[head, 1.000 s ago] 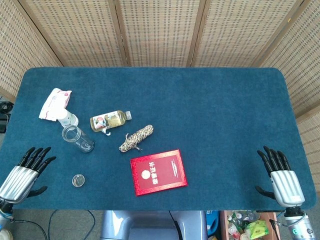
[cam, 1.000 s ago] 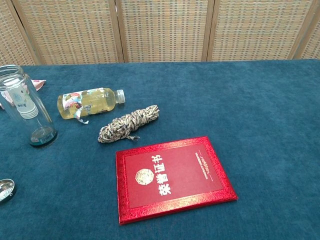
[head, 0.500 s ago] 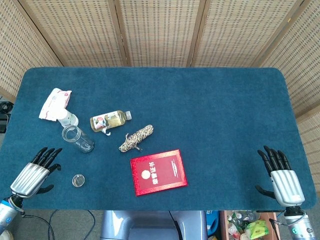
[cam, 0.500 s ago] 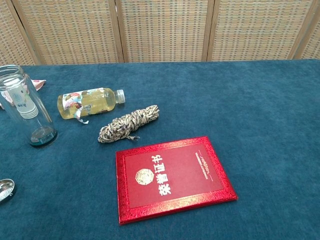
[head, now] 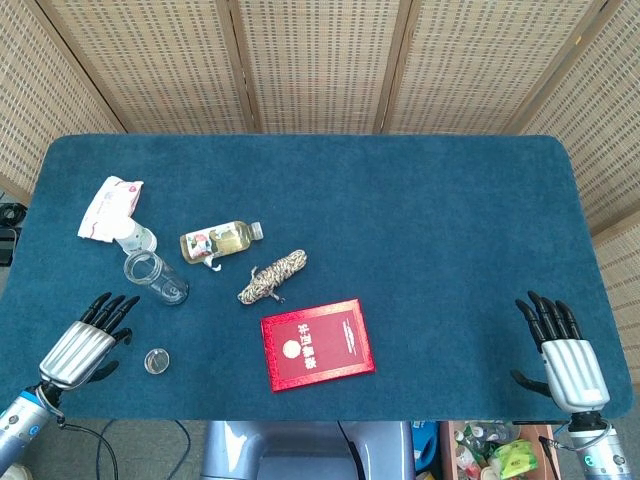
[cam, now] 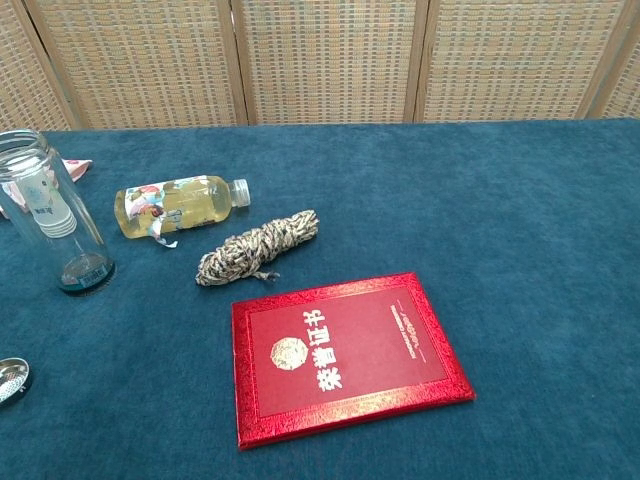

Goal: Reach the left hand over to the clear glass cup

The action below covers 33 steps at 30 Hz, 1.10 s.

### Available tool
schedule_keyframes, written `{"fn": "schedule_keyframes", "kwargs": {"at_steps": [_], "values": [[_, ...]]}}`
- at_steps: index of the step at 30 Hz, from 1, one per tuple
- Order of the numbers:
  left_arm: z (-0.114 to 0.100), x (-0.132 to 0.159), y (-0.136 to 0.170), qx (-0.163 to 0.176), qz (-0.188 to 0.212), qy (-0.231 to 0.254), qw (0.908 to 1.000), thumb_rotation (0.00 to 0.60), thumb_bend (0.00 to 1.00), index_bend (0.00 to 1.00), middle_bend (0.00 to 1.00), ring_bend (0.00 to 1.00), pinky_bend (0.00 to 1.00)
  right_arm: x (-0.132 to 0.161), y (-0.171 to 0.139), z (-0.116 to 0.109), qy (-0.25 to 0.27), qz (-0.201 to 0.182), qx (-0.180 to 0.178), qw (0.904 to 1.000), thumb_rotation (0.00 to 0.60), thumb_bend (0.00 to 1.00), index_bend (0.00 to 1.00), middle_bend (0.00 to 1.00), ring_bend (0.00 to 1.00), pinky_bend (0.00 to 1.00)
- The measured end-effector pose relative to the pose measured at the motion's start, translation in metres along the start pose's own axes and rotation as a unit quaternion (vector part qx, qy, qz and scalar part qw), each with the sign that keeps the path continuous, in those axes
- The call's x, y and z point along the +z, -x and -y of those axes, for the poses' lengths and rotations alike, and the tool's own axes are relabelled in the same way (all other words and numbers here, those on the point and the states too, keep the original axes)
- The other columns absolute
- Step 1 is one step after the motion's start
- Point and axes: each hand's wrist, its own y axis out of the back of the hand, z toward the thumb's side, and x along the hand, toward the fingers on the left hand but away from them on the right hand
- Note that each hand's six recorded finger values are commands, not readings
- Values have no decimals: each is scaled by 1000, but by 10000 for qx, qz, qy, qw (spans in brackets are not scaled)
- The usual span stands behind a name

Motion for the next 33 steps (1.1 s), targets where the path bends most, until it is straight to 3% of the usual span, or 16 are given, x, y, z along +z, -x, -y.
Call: {"fn": "schedule_keyframes", "kwargs": {"at_steps": [33], "values": [[27, 23, -22, -317, 232, -255, 9989, 600, 367, 524, 0, 0, 0, 0, 0, -1, 31, -10, 1, 10000, 600, 0, 3, 0, 0, 0]]}}
